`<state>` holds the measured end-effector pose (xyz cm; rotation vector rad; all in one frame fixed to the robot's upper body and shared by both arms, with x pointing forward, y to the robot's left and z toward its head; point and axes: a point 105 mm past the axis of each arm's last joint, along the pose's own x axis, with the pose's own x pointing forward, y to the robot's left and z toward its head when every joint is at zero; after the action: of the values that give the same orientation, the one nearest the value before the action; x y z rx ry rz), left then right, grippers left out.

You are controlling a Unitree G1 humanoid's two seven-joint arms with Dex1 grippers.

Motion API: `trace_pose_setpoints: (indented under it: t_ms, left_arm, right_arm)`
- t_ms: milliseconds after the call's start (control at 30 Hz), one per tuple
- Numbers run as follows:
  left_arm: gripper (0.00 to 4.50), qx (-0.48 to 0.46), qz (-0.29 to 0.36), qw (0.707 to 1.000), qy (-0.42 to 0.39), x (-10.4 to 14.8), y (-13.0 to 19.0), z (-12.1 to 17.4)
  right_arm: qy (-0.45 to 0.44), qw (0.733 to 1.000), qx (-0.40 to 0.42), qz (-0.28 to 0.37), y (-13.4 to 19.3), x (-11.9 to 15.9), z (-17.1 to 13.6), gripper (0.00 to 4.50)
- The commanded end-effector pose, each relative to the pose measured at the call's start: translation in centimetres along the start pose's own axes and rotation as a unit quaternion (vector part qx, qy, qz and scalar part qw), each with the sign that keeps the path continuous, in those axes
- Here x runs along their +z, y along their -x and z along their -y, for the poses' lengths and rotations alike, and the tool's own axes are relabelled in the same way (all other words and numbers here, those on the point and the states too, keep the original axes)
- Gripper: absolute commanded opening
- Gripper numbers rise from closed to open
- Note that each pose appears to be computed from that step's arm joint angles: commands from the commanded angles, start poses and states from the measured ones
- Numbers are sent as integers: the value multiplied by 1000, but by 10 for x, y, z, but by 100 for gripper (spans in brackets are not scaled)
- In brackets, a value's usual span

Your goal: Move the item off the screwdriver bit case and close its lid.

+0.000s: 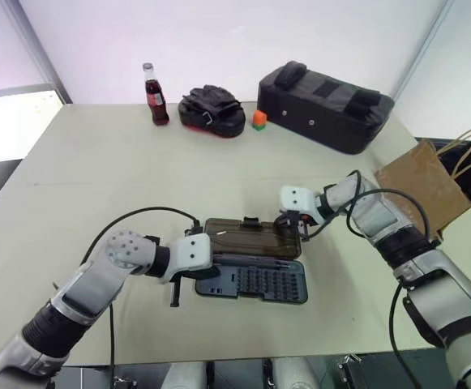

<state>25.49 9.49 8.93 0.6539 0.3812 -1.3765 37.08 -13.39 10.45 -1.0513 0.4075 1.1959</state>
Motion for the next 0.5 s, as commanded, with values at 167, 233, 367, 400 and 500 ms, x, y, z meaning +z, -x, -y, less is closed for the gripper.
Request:
trace_pose_setpoints:
  t_ms: [167, 233, 367, 400, 500]
  left_arm:
    - [0, -8, -6, 999, 42, -13, -5, 1]
    - [0, -10, -2, 999, 45, -12, -6, 1]
    - [0, -13, 0, 999, 44, -12, -7, 1]
    - [0, -12, 1, 999, 43, -11, -7, 0]
    - [0, -8, 10, 999, 41, -8, -6, -3]
  right_arm:
    - [39, 984, -166, -48, 66, 1, 34, 4]
    - [30, 982, -180, -38, 76, 10, 30, 4]
    - [8, 982, -189, -19, 86, 23, 18, 4]
    - [-2, 981, -194, -10, 88, 27, 15, 4]
    - [-25, 979, -204, 3, 89, 33, 8, 4]
